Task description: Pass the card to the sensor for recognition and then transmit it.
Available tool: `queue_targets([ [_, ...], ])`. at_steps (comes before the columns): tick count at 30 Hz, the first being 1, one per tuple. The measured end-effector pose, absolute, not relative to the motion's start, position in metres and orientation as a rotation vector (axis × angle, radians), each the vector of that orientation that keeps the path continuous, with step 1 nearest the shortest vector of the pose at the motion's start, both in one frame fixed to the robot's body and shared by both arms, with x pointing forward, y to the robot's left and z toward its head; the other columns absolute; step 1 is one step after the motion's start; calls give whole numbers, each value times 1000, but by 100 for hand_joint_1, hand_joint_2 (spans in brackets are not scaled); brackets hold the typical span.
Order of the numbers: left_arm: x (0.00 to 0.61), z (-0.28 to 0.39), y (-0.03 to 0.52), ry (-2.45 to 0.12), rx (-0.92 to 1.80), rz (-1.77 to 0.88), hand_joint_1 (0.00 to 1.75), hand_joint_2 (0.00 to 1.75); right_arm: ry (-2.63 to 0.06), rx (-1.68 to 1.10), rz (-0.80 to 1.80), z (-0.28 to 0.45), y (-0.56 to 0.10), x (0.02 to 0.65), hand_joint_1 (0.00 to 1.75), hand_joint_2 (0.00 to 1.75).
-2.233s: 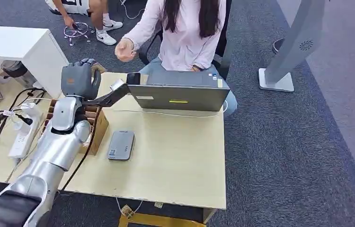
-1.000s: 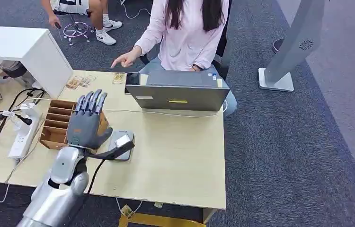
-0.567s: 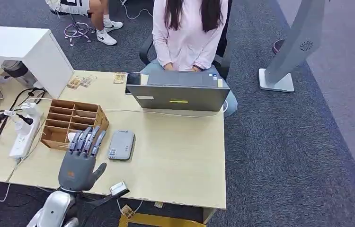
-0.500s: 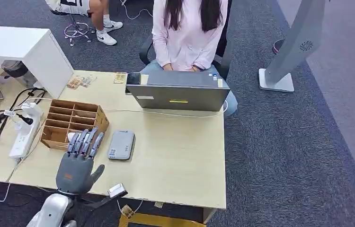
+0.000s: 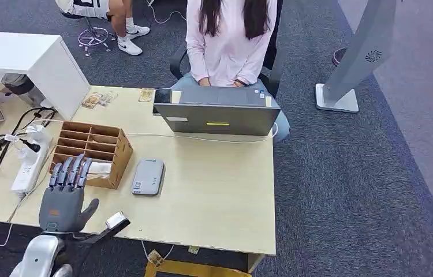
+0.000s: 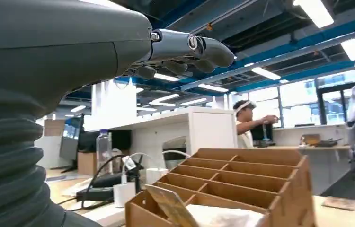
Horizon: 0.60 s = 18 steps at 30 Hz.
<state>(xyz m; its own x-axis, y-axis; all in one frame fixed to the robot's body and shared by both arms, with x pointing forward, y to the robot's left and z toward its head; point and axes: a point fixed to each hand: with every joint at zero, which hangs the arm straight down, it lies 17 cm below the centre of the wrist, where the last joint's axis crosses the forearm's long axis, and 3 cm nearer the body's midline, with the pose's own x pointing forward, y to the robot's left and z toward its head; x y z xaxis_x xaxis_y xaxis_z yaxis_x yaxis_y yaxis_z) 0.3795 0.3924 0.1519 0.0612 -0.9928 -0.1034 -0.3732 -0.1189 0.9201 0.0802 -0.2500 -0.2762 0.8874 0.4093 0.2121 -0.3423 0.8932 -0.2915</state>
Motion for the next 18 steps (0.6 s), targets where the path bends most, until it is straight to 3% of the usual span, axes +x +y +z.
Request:
queue_targets([
  [18,406,117,439,-1239,1517,-1072,0,175,-269,-244,418,-277,-248,79,0,175],
])
